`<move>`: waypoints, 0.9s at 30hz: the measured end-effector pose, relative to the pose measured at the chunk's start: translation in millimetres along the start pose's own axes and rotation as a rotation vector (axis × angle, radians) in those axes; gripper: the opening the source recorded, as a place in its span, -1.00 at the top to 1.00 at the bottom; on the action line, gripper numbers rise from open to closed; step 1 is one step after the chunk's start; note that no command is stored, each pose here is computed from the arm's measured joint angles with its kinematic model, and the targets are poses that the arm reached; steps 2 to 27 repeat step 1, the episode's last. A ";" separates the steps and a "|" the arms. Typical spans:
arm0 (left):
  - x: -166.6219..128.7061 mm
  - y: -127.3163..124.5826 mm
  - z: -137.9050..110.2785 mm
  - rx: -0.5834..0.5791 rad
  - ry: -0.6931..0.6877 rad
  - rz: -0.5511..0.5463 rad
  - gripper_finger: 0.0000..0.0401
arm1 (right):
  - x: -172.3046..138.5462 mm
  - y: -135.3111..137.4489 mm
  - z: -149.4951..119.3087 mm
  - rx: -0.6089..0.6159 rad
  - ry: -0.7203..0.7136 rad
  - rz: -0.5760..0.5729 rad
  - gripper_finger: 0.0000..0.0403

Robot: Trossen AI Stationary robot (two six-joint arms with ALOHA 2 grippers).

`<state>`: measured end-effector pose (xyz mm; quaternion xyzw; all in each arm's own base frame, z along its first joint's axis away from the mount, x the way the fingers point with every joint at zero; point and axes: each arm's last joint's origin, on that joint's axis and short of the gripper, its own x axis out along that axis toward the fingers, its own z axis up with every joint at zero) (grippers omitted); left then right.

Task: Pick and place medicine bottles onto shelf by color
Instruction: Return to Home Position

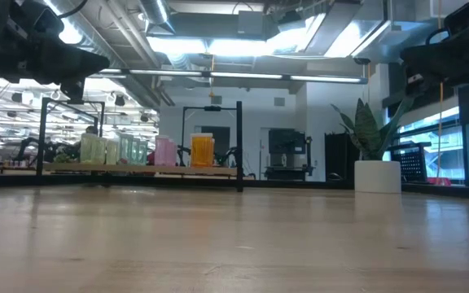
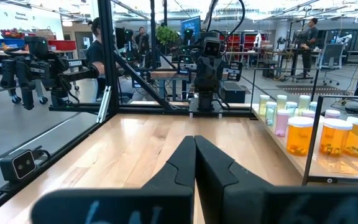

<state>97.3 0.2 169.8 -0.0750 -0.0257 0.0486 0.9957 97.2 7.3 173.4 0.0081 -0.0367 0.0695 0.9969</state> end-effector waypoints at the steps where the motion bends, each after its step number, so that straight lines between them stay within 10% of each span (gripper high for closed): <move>1: 0.0 0.0 0.0 0.000 0.000 0.000 1.00 | 0.0 0.0 0.0 0.000 0.000 0.000 0.97; 27: 0.0 0.0 0.0 0.000 0.000 0.000 1.00 | 0.0 0.0 0.0 0.000 0.000 0.000 0.97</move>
